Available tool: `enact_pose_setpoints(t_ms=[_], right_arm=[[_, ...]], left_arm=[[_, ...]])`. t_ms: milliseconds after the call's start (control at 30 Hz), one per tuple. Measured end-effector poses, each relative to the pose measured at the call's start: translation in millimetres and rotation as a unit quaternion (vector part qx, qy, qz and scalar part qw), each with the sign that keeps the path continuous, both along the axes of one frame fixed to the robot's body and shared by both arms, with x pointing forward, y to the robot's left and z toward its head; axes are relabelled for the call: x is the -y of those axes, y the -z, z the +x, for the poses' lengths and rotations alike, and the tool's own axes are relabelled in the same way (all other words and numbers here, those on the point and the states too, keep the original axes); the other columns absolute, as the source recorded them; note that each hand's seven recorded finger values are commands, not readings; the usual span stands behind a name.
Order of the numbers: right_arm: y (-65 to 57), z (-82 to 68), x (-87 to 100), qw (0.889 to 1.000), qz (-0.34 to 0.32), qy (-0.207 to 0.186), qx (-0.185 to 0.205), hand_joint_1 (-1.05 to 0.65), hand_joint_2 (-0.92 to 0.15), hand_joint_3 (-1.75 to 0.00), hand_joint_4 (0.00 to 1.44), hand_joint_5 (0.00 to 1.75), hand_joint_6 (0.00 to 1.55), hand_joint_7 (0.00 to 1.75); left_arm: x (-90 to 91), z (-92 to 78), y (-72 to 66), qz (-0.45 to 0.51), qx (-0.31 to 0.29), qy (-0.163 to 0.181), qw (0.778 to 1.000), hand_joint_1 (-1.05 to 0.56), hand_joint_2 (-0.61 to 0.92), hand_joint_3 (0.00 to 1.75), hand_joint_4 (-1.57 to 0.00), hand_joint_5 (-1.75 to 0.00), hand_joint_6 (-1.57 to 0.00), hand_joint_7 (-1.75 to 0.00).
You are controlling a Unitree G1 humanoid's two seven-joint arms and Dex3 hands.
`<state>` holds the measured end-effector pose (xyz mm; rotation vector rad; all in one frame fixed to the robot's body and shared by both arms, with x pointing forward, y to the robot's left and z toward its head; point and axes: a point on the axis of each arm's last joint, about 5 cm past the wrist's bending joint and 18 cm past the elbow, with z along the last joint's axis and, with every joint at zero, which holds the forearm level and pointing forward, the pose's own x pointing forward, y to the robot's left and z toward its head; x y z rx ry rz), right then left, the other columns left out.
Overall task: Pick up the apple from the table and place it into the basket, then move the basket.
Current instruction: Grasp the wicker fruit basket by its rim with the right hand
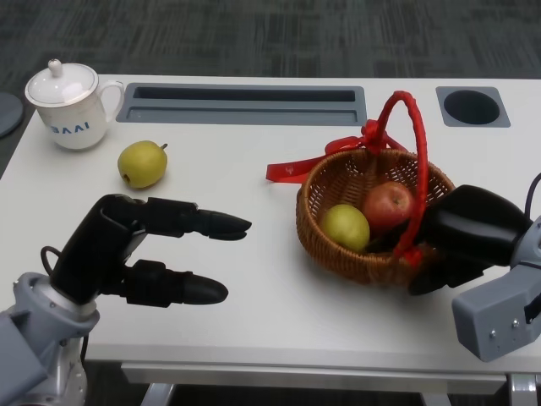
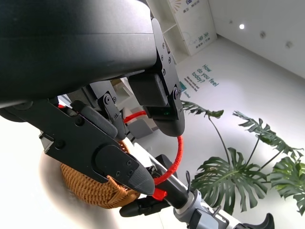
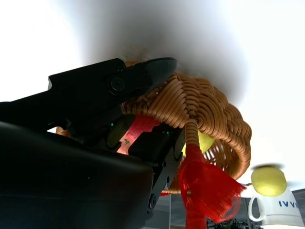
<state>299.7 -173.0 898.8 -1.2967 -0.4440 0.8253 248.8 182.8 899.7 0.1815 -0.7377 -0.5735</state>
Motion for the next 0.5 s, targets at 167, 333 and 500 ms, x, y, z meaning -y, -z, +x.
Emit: enact_pose_setpoints(t_ms=[167,333,500], right_arm=[[2.9,0.1,-4.3,1.000,-0.003,0.004,-0.007,-0.50,-0.92,-0.03,0.96,0.07,0.84,0.04],[3.6,0.4,-6.7,1.000,0.005,0.010,-0.009,-0.38,-0.92,-0.19,1.06,0.10,0.91,0.03],[2.3,1.0,-7.2,1.000,0.019,0.015,-0.003,-0.37,-0.92,-0.20,1.12,0.12,0.89,0.02]], left_arm=[[-1.5,-5.1,2.3,-0.007,0.000,-0.010,1.000,-0.41,0.68,0.00,-1.13,-0.02,-1.04,-0.01],[-3.2,-10.2,5.1,-0.012,-0.004,-0.018,1.000,-0.39,0.68,0.00,-1.13,-0.02,-1.03,0.00],[-3.1,-10.4,4.0,-0.015,-0.001,-0.021,1.000,-0.39,0.68,0.00,-1.13,-0.02,-1.04,-0.01]])
